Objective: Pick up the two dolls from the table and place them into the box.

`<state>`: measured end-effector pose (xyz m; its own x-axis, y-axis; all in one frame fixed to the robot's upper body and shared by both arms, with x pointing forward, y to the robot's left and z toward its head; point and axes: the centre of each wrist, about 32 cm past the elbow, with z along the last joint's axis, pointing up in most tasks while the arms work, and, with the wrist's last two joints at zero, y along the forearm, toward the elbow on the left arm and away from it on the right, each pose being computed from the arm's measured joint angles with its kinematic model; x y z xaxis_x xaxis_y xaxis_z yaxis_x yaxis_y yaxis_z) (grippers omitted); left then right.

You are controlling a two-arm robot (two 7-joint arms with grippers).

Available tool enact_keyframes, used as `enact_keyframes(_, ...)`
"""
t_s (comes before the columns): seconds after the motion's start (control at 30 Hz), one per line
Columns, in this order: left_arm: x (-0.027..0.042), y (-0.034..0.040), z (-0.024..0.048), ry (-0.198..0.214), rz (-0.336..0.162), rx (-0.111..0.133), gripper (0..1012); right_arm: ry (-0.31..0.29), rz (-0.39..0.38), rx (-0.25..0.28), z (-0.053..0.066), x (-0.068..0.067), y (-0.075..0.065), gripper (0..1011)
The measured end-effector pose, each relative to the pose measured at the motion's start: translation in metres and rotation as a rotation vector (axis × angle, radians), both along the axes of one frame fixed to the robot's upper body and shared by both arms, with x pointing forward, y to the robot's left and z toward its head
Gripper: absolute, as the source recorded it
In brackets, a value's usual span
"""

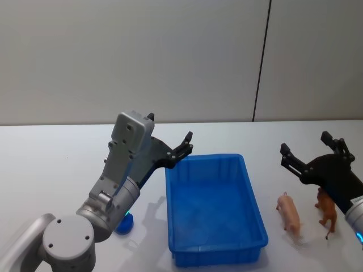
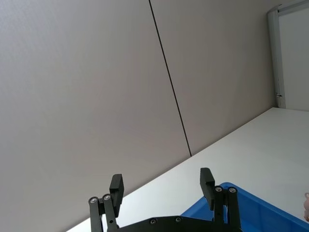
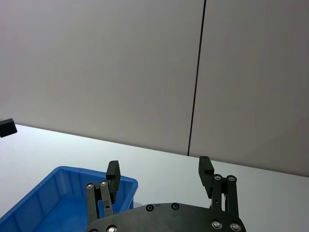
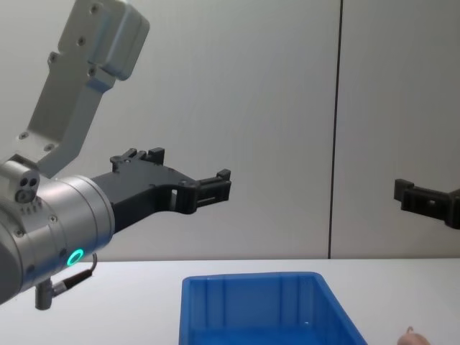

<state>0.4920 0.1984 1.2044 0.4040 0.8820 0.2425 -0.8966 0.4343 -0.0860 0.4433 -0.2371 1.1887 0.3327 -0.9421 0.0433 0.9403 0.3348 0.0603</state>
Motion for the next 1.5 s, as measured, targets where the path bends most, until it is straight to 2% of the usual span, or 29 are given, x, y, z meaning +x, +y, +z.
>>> enact_keyframes(0.87,0.0000,0.0000,0.0000,0.000,0.000,0.000,1001,0.013,0.001,0.003,-0.001,0.001,-0.003,1001)
enact_keyframes(1.13,0.0000,0.0000,0.0000,0.000,0.000,0.000,1001,0.064,-0.001,0.005,-0.007,0.000,-0.017,1001)
enact_keyframes(1.5,0.0000,0.0000,0.0000,0.000,0.000,0.000,1001,0.182,-0.023,-0.009,-0.021,-0.002,-0.044,1001)
